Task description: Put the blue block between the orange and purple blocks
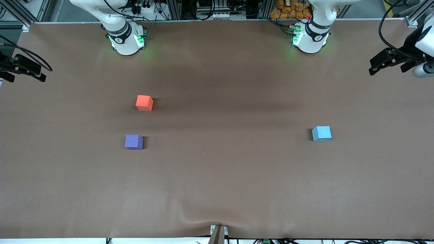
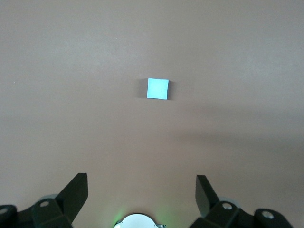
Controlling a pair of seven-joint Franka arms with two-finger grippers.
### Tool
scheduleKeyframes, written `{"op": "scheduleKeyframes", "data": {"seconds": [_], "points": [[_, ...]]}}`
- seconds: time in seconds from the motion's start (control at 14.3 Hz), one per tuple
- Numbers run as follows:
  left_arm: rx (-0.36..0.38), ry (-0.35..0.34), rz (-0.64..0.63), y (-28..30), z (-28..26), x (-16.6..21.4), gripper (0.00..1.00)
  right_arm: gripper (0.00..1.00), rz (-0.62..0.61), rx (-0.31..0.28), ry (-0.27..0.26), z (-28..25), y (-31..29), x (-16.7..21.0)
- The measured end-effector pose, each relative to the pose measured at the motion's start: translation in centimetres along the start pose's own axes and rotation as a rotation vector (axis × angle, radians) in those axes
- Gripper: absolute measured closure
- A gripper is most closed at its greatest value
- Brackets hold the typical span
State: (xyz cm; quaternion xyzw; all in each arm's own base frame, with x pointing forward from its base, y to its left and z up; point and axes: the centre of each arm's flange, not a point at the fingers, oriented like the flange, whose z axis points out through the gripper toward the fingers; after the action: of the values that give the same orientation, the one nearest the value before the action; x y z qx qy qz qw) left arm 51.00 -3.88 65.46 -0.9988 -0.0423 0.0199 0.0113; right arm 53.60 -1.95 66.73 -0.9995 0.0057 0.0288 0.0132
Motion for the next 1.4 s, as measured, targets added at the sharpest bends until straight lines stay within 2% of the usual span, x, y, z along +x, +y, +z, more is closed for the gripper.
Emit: {"op": "scheduleKeyframes", "data": {"seconds": [1.4], "points": [[0.001,-0.021,-0.002,-0.06,1.00,0.61,0.00,0.00,0.000,0.000,0.000,0.00,0.00,0.00]]}}
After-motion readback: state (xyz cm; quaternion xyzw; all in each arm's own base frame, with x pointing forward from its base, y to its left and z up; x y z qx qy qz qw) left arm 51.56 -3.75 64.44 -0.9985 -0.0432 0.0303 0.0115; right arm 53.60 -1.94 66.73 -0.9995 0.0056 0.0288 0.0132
